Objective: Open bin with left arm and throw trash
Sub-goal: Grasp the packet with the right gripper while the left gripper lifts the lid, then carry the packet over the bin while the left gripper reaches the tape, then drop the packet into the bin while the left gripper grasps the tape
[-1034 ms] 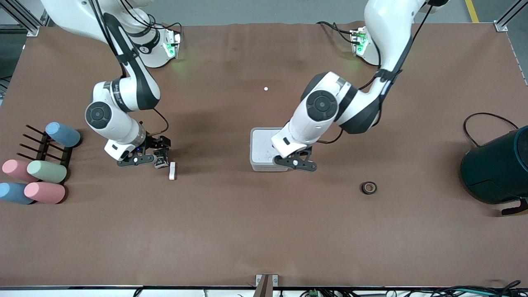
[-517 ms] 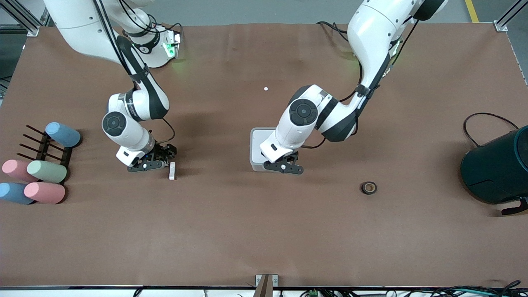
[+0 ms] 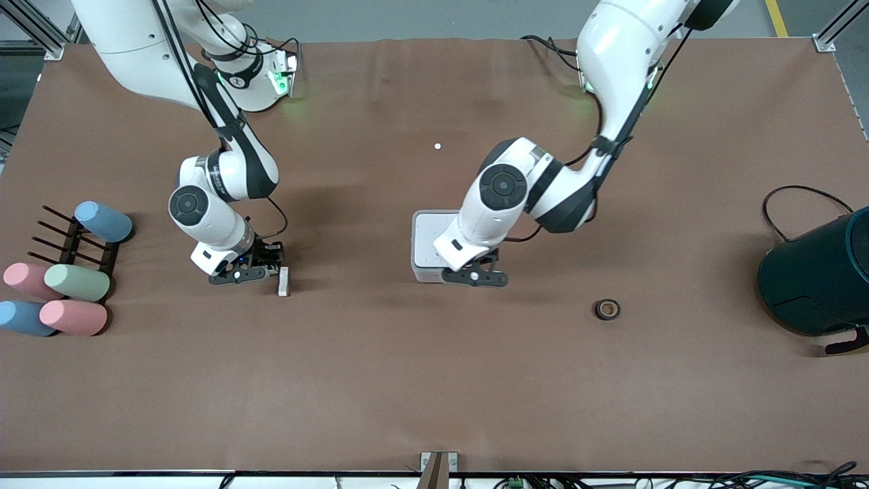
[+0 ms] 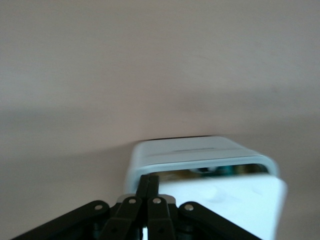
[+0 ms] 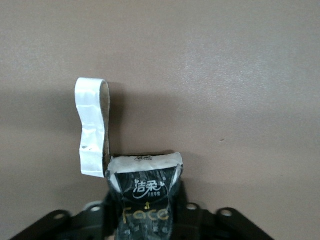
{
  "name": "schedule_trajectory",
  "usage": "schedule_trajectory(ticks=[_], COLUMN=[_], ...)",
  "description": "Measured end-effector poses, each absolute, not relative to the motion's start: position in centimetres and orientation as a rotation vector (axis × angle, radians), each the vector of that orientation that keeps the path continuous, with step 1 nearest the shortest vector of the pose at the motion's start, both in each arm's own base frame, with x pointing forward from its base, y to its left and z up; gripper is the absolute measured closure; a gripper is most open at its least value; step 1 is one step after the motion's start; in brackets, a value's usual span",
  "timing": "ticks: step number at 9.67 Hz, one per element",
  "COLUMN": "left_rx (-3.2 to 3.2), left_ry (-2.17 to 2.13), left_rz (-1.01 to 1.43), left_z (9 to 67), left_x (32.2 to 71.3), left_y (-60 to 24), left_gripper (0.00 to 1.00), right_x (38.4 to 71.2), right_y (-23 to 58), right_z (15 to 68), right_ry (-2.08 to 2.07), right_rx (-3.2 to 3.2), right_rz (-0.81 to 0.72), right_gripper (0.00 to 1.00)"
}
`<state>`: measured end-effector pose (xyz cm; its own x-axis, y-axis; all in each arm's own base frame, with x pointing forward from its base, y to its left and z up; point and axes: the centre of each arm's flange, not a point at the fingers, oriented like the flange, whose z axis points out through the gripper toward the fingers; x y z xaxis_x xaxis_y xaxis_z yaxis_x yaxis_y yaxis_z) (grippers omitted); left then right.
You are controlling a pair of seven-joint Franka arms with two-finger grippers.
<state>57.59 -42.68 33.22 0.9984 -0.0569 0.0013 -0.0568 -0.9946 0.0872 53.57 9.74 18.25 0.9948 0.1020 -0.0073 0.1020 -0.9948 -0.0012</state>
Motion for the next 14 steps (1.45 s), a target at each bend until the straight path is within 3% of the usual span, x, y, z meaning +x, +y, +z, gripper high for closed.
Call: schedule_trajectory(ticks=[1, 2, 4, 6, 7, 9, 12, 14], left_rx=[3.093, 3.11, 3.124, 3.097, 3.093, 3.097, 3.086, 3.088], left_ry=[-0.104, -0.154, -0.288, -0.423, -0.449, -0.507, -0.537, -0.553], left_rz=[-0.012, -0.022, -0.055, -0.025, 0.008, 0.063, 0.062, 0.077], left_z=[35.7, 37.1, 34.9, 29.2, 26.0, 20.3, 17.2, 17.4], left_x=[59.2, 61.3, 65.5, 68.1, 68.0, 65.9, 64.1, 64.0], left_y=[-38.9, -34.3, -24.2, -16.0, -14.1, -13.5, -13.9, -14.1], left_gripper=[0.99, 0.96, 0.69, 0.4, 0.27, 0.0, 0.04, 0.35], right_x=[53.7, 54.0, 55.9, 58.0, 57.7, 56.6, 56.3, 54.4], right_y=[9.8, 10.0, 13.8, 23.4, 28.5, 36.8, 43.4, 46.8], right_z=[18.5, 19.4, 26.1, 38.0, 42.0, 44.2, 40.2, 36.5], right_ry=[-0.121, -0.055, 0.141, 0.349, 0.4, 0.486, 0.482, 0.429], right_rx=[-3.138, -3.14, -3.141, -3.064, -3.004, -2.934, -2.911, -2.948], right_rz=[0.008, 0.027, 0.139, 0.078, 0.031, -0.026, -0.053, -0.012], right_gripper=[0.67, 0.67, 0.67, 0.69, 0.69, 0.69, 0.69, 0.69])
